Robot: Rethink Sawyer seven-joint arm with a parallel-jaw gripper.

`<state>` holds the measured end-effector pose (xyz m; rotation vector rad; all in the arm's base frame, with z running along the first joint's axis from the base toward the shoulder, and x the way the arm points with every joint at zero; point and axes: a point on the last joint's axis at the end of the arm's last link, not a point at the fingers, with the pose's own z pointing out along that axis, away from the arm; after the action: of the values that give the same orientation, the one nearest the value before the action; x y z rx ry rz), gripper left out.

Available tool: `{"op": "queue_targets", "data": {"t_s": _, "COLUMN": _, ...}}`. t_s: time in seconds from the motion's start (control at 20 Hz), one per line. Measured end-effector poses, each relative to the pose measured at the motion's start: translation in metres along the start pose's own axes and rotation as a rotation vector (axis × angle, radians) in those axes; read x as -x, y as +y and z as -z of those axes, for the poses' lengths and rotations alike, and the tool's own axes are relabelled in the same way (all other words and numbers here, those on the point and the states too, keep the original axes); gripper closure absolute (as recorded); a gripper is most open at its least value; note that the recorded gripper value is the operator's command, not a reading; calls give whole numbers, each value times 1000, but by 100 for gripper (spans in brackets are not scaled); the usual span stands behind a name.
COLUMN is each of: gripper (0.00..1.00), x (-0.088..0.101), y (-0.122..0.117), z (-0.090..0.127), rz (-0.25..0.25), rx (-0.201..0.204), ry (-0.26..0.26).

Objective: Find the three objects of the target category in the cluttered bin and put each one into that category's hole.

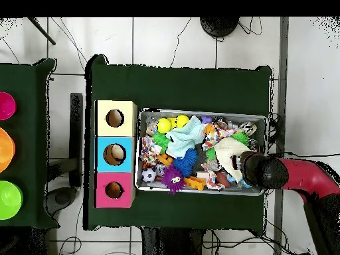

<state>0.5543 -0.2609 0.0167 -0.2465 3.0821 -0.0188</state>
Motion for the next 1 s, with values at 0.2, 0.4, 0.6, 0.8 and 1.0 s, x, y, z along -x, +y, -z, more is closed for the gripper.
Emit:
{"op": "queue_targets", "data": {"t_s": 0.2, "gripper": 0, "x": -19, "y": 8, "z": -14, "rz": 14, "rx": 18, "ry": 2}}
{"op": "queue_targets", "data": {"t_s": 0.4, "gripper": 0, "x": -39, "y": 17, "z": -20, "rz": 27, "rx": 35, "ry": 16}}
{"op": "queue_targets", "data": {"t_s": 0.6, "gripper": 0, "x": -53, "y": 27, "z": -20, "rz": 33, "rx": 55, "ry": 19}}
{"op": "queue_targets", "data": {"t_s": 0.8, "gripper": 0, "x": -54, "y": 29, "z": -17, "rz": 38, "rx": 51, "ry": 5}}
{"op": "queue_targets", "data": {"t_s": 1.0, "gripper": 0, "x": -55, "y": 31, "z": -16, "rz": 41, "rx": 52, "ry": 2}}
